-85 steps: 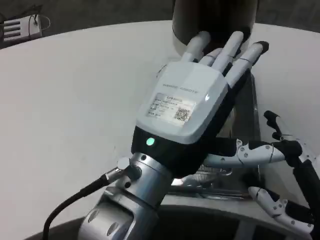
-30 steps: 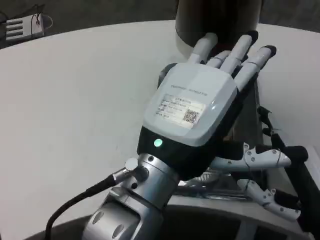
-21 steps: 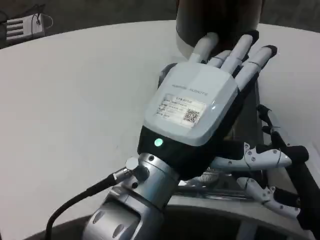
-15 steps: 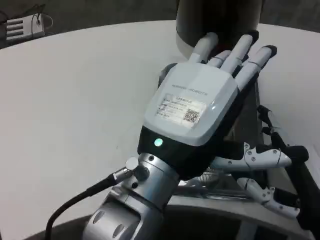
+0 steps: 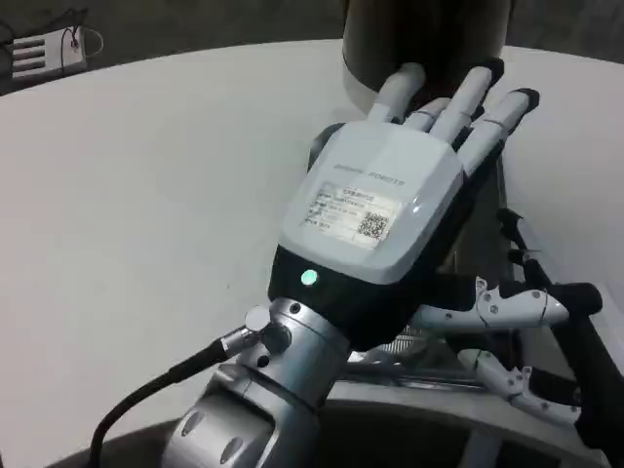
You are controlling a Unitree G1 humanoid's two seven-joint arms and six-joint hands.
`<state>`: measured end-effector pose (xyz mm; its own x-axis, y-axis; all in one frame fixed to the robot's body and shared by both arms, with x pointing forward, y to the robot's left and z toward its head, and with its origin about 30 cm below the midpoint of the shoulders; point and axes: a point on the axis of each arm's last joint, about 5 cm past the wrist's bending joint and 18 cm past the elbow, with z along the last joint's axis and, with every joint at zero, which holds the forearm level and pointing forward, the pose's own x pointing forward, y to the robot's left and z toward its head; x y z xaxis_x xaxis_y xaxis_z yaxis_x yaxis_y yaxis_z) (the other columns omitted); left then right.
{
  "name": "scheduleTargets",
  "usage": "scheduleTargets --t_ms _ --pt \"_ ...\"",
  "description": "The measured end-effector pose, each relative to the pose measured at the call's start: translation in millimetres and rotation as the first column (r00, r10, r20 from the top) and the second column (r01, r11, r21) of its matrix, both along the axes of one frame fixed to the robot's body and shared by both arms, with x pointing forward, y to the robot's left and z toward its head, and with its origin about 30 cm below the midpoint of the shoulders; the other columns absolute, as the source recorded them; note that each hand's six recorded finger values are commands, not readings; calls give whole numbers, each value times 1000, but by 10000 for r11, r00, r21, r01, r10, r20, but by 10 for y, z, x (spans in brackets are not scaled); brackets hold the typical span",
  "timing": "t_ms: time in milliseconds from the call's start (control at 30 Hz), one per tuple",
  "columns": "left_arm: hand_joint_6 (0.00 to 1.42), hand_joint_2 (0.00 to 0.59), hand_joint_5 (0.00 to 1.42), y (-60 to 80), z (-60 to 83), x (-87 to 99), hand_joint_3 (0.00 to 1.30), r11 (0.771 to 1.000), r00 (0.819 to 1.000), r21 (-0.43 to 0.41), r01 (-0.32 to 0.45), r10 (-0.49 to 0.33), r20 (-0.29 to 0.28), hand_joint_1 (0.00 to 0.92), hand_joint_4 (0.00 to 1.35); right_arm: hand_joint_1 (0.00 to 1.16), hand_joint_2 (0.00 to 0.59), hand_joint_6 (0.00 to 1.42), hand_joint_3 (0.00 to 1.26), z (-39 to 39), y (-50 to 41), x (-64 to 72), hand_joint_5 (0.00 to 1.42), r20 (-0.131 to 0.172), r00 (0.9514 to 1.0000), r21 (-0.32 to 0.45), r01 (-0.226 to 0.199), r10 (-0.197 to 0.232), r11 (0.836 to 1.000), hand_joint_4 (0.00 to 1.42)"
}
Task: Grasp the cup under the faucet to collect the drink, then remove the cup.
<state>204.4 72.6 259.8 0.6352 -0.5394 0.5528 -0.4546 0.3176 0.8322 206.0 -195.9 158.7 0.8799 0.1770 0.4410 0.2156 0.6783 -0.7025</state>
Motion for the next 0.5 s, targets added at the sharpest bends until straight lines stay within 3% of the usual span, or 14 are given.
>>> scheduleTargets --t_ms 267,500 --pt "17 108 198 12 -3 -27 107 10000 9999 -3 -98 98 23 0 0 426 296 267 0 19 15 25 123 84 9999 17 -85 84 10000 42" --pt "44 113 207 40 -58 -48 61 9984 9995 -495 -281 289 152 0 0 426 296 267 0 22 26 29 123 102 9998 17 -143 143 9999 42"
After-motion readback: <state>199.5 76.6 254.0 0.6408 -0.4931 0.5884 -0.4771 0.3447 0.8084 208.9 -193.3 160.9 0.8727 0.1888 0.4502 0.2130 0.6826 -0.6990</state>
